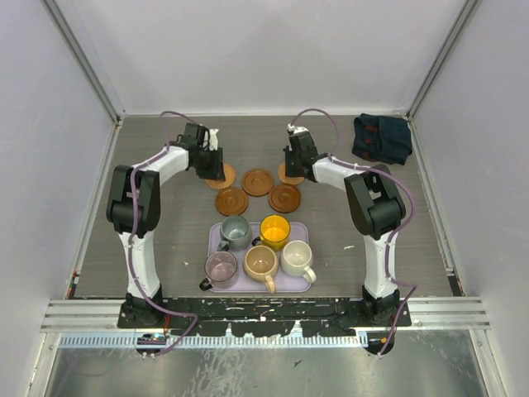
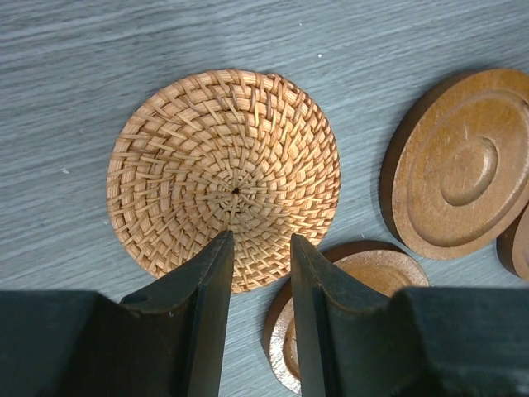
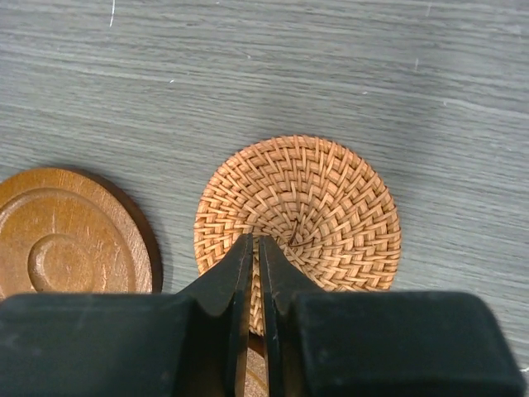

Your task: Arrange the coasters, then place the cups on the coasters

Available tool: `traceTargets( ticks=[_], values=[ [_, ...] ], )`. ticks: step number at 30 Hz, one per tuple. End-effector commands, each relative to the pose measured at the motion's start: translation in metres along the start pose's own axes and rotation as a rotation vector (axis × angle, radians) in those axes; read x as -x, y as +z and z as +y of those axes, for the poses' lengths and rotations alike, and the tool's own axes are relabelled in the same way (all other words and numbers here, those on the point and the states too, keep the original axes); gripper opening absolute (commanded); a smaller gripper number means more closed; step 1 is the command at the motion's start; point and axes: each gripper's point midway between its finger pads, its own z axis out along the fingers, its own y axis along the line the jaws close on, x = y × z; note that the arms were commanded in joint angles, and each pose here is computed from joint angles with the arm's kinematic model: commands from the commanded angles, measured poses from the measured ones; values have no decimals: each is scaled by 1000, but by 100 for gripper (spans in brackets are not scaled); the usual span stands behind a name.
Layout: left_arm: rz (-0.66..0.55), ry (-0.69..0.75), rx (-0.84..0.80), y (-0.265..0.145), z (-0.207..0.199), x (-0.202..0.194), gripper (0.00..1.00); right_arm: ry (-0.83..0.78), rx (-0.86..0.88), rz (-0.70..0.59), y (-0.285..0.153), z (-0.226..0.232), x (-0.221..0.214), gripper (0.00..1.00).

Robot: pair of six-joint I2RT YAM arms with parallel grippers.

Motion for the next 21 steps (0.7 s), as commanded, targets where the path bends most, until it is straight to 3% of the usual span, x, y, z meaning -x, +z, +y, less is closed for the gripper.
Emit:
traceTargets(
  ticks=[1, 7, 14, 21],
  values=[
    [61, -12, 100, -2, 18, -5, 36, 97, -20, 31, 0, -23, 1, 14],
    [66, -111, 130, -6, 42, 1, 37, 151, -66, 41, -5, -55, 5, 14],
    [-6, -275, 117, -26, 85, 23, 39, 188, -103, 25, -7, -85, 21, 14],
    [-74, -302, 100, -33, 109, 51, 42, 229, -147, -7, -7, -112, 39, 14]
  ],
)
